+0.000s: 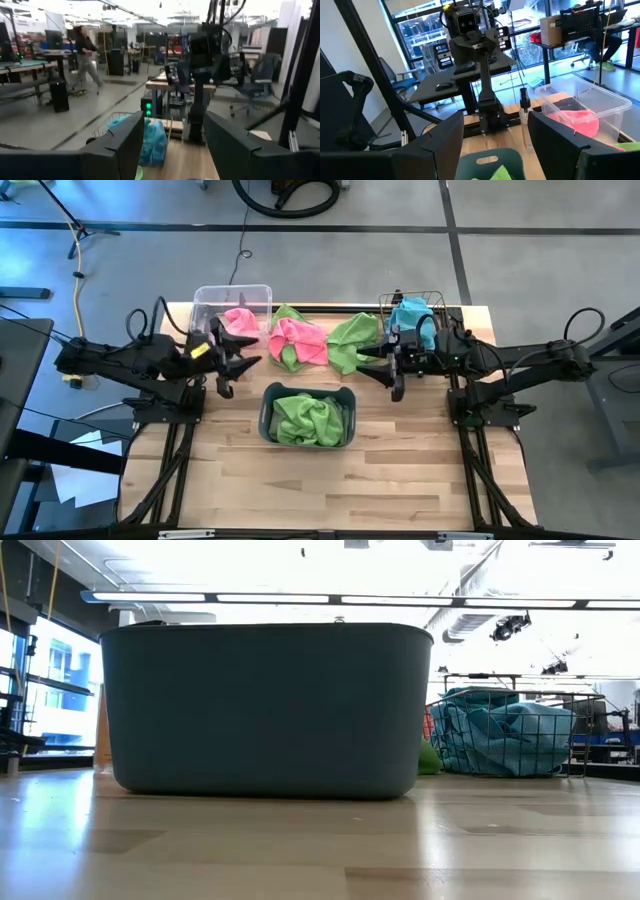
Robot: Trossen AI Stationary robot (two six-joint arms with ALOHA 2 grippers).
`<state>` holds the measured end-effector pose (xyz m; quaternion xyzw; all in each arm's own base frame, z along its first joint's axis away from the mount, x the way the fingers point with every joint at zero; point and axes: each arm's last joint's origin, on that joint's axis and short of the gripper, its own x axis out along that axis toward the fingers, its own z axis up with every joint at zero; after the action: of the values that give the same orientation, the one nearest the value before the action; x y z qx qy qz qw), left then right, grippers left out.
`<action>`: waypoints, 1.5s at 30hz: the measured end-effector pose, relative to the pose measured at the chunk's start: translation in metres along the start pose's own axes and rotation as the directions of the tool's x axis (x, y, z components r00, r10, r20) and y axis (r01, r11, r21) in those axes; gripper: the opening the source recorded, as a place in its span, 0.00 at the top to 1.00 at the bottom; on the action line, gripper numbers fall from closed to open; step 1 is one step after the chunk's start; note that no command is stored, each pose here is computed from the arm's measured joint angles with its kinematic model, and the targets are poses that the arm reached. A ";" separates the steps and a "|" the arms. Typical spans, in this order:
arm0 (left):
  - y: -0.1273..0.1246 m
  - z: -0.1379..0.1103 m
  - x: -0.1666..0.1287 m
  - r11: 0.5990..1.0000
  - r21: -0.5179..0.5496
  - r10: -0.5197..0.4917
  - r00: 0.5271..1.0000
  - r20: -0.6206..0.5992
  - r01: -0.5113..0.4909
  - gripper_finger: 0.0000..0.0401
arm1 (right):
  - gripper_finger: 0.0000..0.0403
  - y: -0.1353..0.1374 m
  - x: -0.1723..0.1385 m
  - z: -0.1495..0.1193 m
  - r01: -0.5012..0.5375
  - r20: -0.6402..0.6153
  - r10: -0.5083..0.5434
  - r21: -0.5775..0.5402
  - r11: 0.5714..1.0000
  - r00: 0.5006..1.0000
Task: Sort microfiber towel by color & place in baskets
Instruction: Put the green microfiber cloth into the blue bin
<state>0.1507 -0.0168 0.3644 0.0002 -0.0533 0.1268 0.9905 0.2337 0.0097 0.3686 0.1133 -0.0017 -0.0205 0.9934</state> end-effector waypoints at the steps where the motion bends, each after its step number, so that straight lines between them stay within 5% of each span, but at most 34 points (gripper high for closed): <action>1: -0.001 -0.001 0.001 1.000 0.002 -0.003 1.000 -0.006 0.003 0.52 | 0.45 0.000 0.000 0.000 0.001 0.000 -0.001 0.000 1.000 1.000; 25: -0.002 0.000 0.003 0.998 -0.064 0.004 1.000 0.005 -0.004 0.52 | 0.45 -0.006 0.001 0.001 0.033 0.004 -0.033 -0.002 0.999 0.999; 36: 0.001 0.000 0.003 0.993 -0.066 0.094 0.996 0.002 -0.094 0.52 | 0.45 -0.041 0.043 -0.002 0.198 -0.095 -0.191 0.072 0.978 0.977; 40: 0.004 -0.001 0.004 0.990 -0.061 0.131 0.991 -0.002 -0.130 0.52 | 0.45 -0.068 0.066 0.009 0.368 -0.232 -0.336 0.113 0.923 0.913; 45: 0.007 -0.001 0.005 0.989 -0.010 0.145 0.989 -0.006 -0.145 0.52 | 0.45 -0.113 0.089 0.030 0.622 -0.410 -0.520 0.166 0.765 0.749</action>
<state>0.1536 -0.0093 0.3636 -0.0092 -0.0515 0.1983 0.9787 0.3182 -0.1108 0.3723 0.2555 0.2018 -0.3065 0.8944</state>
